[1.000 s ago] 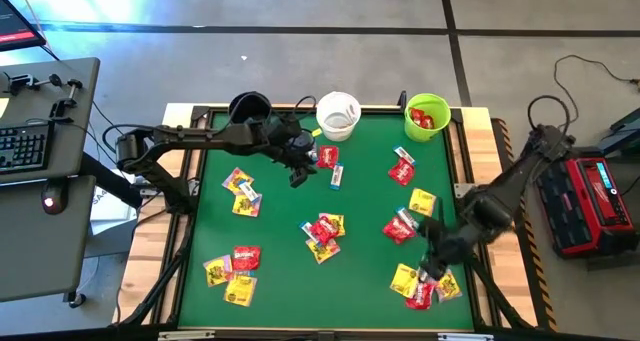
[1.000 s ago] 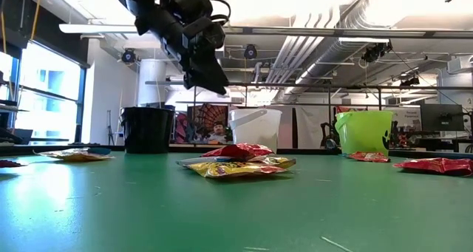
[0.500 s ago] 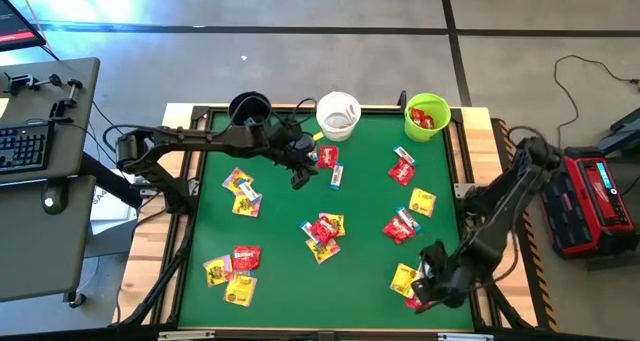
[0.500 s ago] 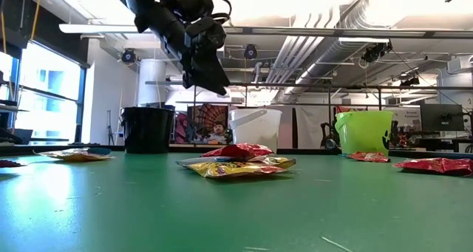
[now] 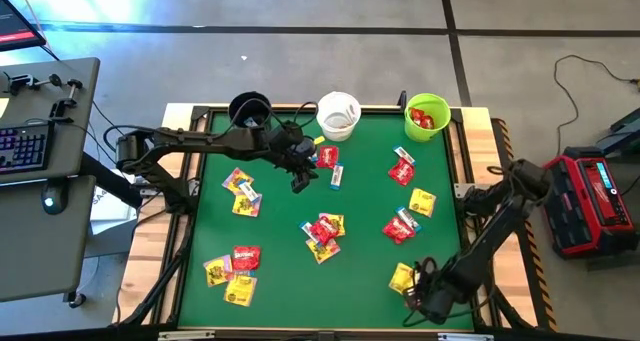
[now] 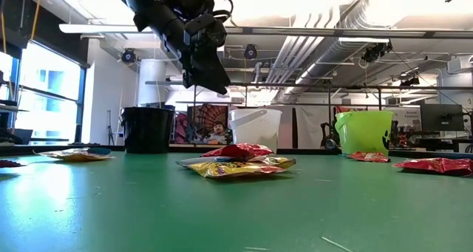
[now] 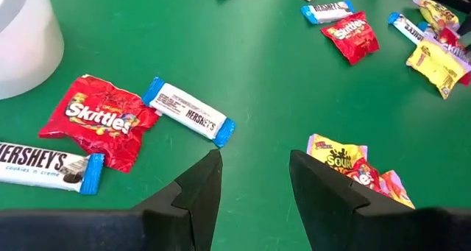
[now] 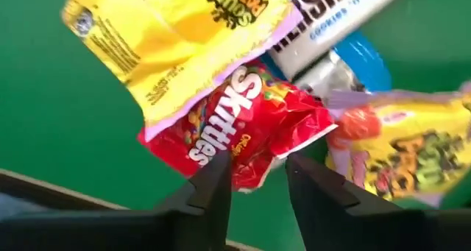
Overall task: Sort candy by brand, put in halloween buckets
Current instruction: Put the red candy into the green bucket
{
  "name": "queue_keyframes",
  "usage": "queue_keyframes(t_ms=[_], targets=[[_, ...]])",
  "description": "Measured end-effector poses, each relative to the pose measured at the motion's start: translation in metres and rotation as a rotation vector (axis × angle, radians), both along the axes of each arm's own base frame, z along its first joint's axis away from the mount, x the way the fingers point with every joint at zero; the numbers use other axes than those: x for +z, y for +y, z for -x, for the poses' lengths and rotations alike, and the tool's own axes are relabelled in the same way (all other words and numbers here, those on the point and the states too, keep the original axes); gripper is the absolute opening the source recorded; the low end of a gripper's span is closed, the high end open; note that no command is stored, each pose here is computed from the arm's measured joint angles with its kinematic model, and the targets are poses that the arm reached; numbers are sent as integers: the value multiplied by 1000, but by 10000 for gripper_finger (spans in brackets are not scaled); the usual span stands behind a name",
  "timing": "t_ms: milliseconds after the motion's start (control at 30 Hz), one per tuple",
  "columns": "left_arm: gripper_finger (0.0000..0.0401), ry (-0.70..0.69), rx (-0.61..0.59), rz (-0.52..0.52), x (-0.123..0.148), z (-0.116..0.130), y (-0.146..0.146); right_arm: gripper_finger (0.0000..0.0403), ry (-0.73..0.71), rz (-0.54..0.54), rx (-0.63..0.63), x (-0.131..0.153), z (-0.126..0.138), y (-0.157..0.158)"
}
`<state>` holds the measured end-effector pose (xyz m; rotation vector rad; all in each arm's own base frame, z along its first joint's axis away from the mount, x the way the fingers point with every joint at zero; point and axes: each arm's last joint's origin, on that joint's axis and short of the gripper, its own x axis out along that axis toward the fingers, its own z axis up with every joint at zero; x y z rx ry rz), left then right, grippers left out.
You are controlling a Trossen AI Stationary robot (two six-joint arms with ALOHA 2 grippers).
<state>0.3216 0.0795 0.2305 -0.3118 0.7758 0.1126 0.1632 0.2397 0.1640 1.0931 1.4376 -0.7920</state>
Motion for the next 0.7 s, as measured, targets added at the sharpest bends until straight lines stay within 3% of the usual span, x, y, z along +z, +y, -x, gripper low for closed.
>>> queue_keyframes(t_ms=[300, 467, 700], targets=[[154, 1, 0, 1, 0, 0, 0, 59, -27, 46, -31, -7, -2, 1], [154, 1, 0, 0, 0, 0, 0, 7, -33, 50, -7, -7, -2, 1], [154, 1, 0, 1, 0, 0, 0, 1, -57, 51, 26, 5, -4, 2]])
